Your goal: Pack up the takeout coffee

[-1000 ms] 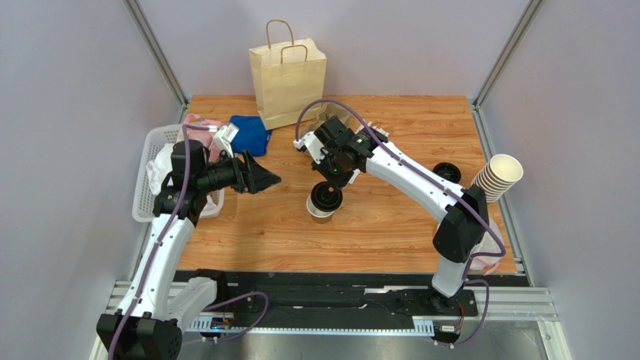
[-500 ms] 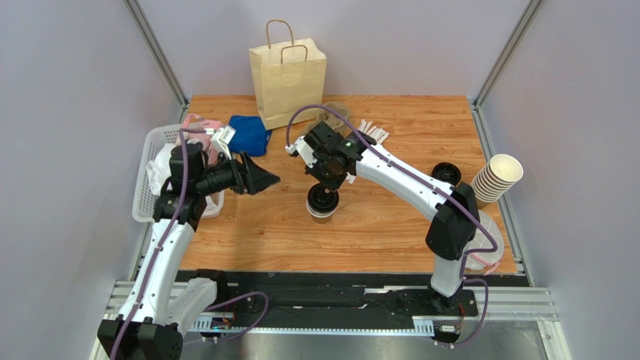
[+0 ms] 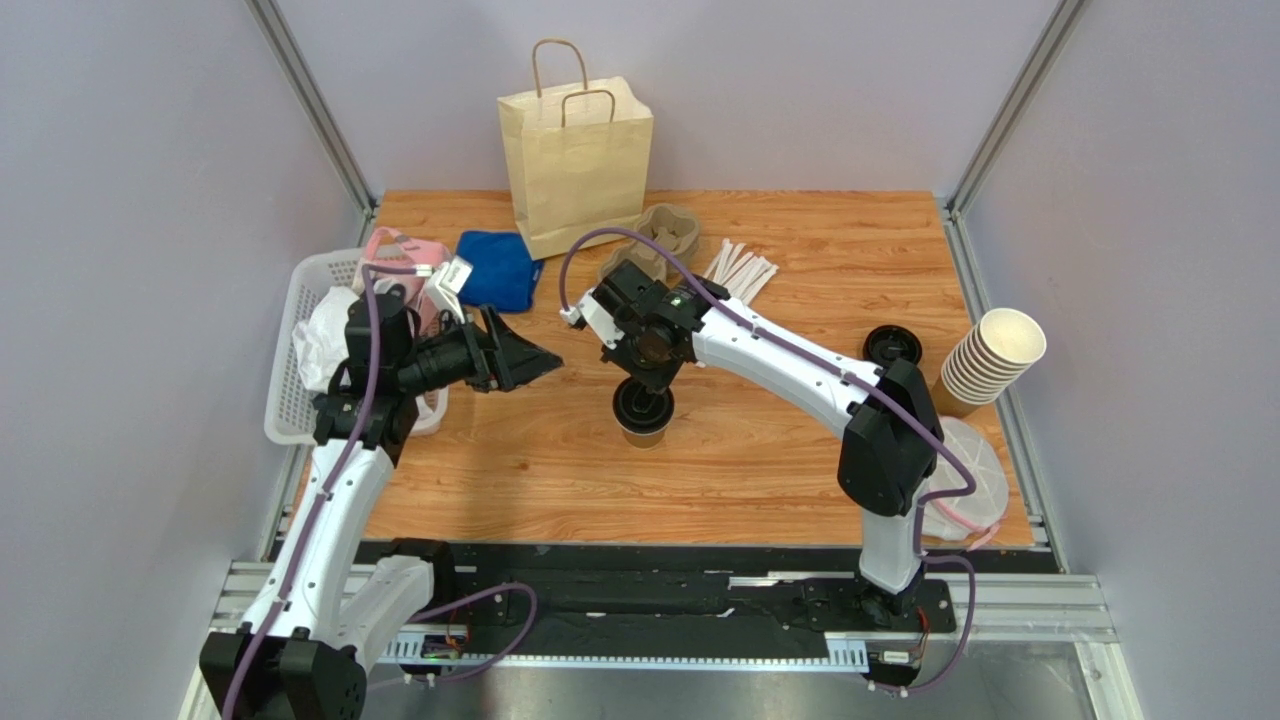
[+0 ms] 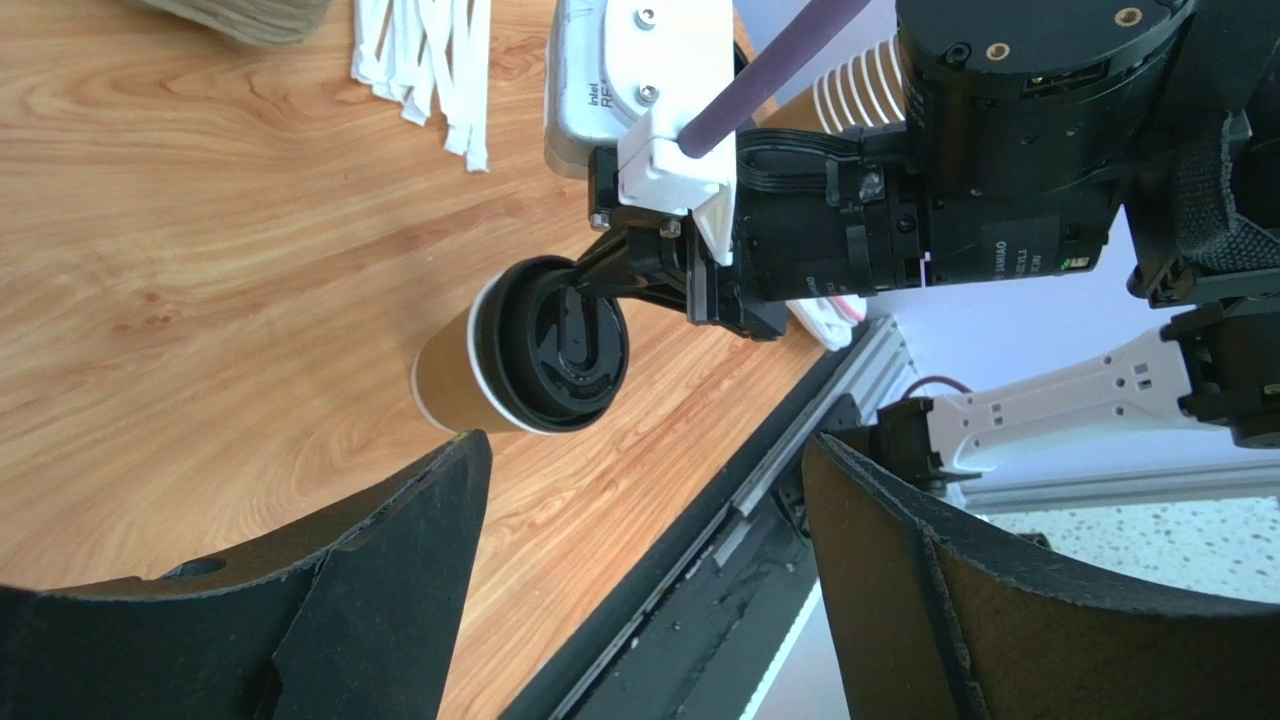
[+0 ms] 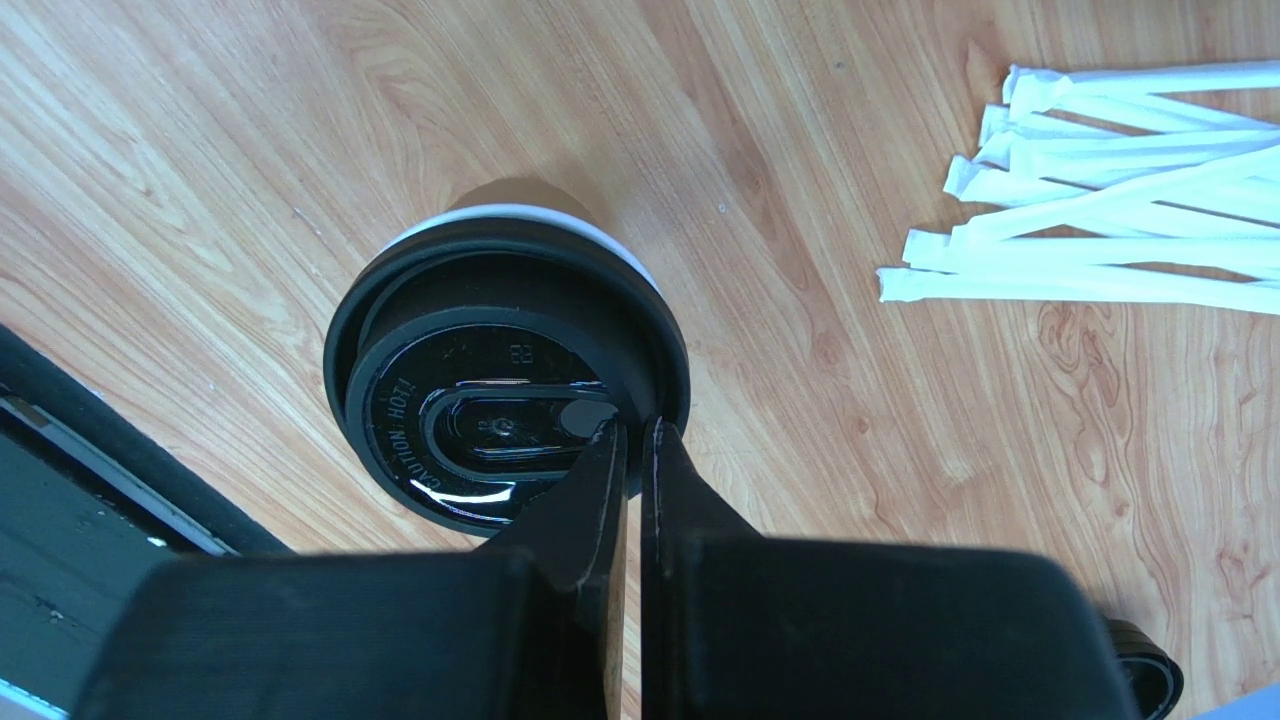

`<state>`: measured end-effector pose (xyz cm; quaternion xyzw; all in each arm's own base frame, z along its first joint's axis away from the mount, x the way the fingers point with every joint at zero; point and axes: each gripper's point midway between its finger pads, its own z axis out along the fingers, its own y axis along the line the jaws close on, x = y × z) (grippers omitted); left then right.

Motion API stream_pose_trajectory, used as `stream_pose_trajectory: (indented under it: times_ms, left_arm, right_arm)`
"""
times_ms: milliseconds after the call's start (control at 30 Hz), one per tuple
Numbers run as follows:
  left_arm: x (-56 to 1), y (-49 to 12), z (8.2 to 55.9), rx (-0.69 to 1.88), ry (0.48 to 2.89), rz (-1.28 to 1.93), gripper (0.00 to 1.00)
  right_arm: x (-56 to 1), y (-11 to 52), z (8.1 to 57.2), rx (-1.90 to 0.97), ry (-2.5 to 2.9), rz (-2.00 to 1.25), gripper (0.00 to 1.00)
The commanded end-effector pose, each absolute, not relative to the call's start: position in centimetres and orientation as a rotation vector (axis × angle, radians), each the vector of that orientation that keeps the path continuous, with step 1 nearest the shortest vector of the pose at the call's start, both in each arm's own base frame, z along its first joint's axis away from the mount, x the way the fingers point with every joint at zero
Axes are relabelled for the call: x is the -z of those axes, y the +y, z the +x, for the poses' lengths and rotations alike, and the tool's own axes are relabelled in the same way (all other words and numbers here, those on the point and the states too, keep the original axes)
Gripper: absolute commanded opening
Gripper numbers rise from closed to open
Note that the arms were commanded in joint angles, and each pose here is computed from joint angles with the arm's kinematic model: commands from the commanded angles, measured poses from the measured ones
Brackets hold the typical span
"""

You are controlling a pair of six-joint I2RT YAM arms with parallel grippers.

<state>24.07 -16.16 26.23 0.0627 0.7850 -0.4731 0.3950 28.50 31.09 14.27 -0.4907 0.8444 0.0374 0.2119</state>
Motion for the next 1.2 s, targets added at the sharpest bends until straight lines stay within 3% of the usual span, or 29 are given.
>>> stream_pose_trajectory:
  times_ms: [0,233,333,467,567,1167]
  left_arm:
    - [-26.8,-16.5,24.0,1.256,1.952,0.161,0.84]
    - [-25.8,-17.0,23.7,1.336,1.972,0.146,0.79]
    - [-25.4,-17.5,23.6,1.401,1.958,0.137,0.71]
    - [-24.4,-18.2,23.4,1.459,1.968,0.122,0.50]
    - [-23.9,-19.5,22.8,1.489,1.982,0.174,0.42]
    - [-19.4,-24.2,23.8,1.661,2.054,0.091,0.28]
  right_arm:
    - [-14.2,31.4,29.3,-0.070,2.310,-1.356,0.00]
    - [-13.8,31.4,29.5,-0.063,2.319,-1.354,0.00]
    - [-13.5,31.4,29.5,-0.060,2.324,-1.354,0.00]
    - [-12.9,31.5,29.4,-0.061,2.332,-1.372,0.00]
    - [-12.4,31.5,29.2,-0.062,2.335,-1.391,0.00]
    - [-12.2,31.8,29.1,-0.074,2.359,-1.412,0.00]
